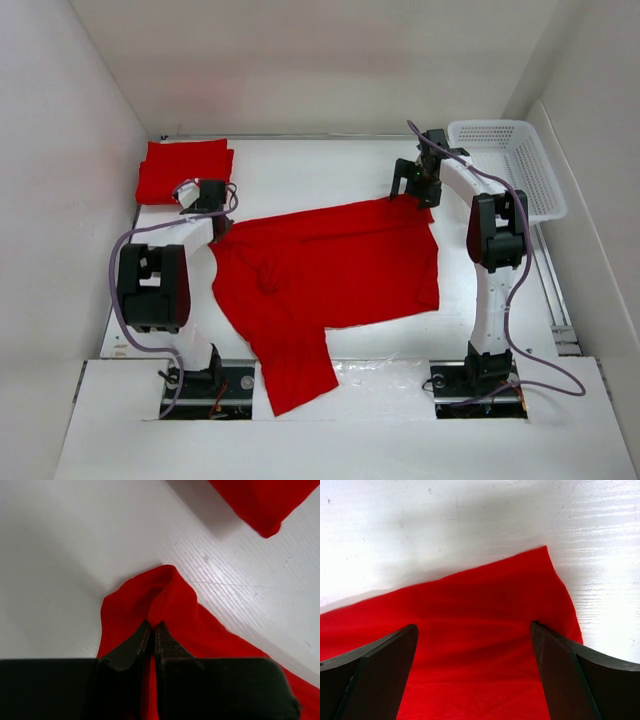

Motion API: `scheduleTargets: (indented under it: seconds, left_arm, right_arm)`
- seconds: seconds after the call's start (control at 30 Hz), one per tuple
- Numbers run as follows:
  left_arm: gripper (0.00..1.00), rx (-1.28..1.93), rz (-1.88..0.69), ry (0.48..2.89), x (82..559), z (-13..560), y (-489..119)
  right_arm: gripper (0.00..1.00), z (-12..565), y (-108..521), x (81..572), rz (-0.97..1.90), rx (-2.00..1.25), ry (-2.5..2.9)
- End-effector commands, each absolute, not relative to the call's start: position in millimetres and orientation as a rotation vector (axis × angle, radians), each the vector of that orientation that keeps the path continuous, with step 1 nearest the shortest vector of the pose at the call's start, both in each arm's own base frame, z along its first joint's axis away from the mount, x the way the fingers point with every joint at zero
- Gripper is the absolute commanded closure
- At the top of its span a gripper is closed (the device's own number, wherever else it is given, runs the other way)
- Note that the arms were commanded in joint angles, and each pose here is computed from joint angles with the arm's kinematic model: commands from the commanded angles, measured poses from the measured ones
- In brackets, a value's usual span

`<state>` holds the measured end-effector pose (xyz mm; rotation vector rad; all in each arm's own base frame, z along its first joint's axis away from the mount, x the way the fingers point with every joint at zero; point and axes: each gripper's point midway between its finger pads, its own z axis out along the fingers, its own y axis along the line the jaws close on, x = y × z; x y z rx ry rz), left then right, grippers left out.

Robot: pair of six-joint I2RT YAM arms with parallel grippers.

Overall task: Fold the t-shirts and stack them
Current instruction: Fold the flattened tshirt in 1/3 of the way

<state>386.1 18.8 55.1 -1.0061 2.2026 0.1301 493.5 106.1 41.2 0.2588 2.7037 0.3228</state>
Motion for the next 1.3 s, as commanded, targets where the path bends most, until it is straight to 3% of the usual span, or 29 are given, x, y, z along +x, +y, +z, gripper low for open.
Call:
scheduleTargets:
  seconds: [0.0, 0.03, 0.1, 0.4, 0.47, 0.5, 0.53, 0.7, 0.9, 1.27]
  left_arm:
    - [1.00, -1.002, 0.157, 2.242, 390.6, 47.4, 22.2]
    - [1.00, -1.003, 0.163, 2.271, 386.7, 40.6, 20.8]
    - [0.82, -1.002, 0.158, 2.265, 391.1, 47.3, 20.6]
    - [0.61, -0.959, 0.089, 2.171, 408.1, 104.5, 18.8]
    - [0.38, -0.941, 0.066, 2.152, 410.5, 116.6, 17.4]
    - [0.04, -0.940, 0.060, 2.142, 410.4, 120.8, 17.4]
    - [0.00, -0.918, 0.051, 2.134, 410.1, 127.8, 14.0]
    - [0.00, -0.810, -0.048, 2.172, 411.7, 133.0, -24.8]
    - [0.00, -0.709, -0.341, 2.266, 415.5, 97.7, -71.3]
    - [0.00, -0.717, -0.325, 2.418, 423.9, 32.7, -80.0]
  right_arm:
    - [0.00, 38.0, 98.4, 491.3, 0.303, 0.272, 2.718]
    - [0.00, 38.9, 98.8, 494.2, 0.306, 0.270, 2.706]
    - [0.00, 49.9, 103.2, 494.8, 0.311, 0.241, 2.685]
    - [0.00, 106.3, 124.1, 500.3, 0.342, 0.125, 2.565]
    - [0.00, 112.1, 127.7, 499.6, 0.335, 0.114, 2.553]
    - [0.00, 116.7, 127.7, 499.5, 0.337, 0.112, 2.543]
    - [0.00, 117.6, 132.3, 500.9, 0.329, 0.101, 2.533]
    - [0.00, 111.0, 150.2, 498.5, 0.362, 0.166, 2.530]
    - [0.00, 100.9, 170.6, 499.1, 0.330, 0.274, 2.517]
    - [0.00, 57.6, 165.0, 504.9, 0.416, 0.512, 2.566]
